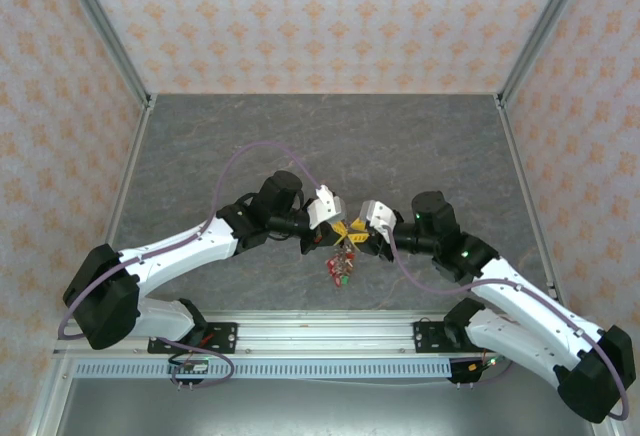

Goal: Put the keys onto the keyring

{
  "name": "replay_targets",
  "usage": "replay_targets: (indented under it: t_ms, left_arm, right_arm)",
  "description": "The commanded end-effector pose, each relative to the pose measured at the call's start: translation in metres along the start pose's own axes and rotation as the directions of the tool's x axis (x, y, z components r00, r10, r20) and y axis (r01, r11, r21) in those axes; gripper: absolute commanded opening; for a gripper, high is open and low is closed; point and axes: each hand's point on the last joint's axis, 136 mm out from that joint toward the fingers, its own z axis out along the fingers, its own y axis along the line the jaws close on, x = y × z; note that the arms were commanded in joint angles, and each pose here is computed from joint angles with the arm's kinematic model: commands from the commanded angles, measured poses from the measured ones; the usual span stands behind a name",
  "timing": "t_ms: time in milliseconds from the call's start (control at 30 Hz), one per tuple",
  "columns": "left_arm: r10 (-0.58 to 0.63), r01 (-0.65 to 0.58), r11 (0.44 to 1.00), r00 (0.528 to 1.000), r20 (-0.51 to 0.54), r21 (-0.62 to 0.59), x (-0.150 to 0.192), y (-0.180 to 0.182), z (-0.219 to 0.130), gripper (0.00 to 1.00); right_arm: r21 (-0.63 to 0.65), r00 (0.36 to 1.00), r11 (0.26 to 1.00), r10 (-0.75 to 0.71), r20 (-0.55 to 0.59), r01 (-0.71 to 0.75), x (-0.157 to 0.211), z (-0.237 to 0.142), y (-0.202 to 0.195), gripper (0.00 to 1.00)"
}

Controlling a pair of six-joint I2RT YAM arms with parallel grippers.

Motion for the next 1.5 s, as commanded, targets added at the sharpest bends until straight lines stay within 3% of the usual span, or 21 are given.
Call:
replay_targets:
  t_ms: [0,600,900,1467]
  left_arm:
    - [0.058,-0.058,0.998,0.996,0.061,-0.007,-0.027,-0.001,-0.009,0.00]
    - [0.063,-0.061,0.998,0.994,0.087,-0.030,-0.028,-0.003,-0.016,0.00]
    - [0.063,-0.060,0.997,0.995,0.074,-0.042,-0.028,0.001,-0.015,0.00]
    - [0.054,-0.050,0.997,0.997,0.062,-0.054,-0.029,0.006,-0.011,0.00]
  right_arm:
    - [-0.041,0.999,0.998,-0.038,0.015,0.038,-0.012,0.001,0.003,0.26]
    - [-0.043,0.994,0.997,0.054,-0.091,-0.058,0.030,0.026,-0.002,0.17]
    - [0.014,0.999,1.000,0.024,-0.032,-0.024,0.013,0.017,-0.010,0.17]
    - [0.006,1.000,1.000,-0.002,0.012,0.002,-0.005,0.010,-0.007,0.18]
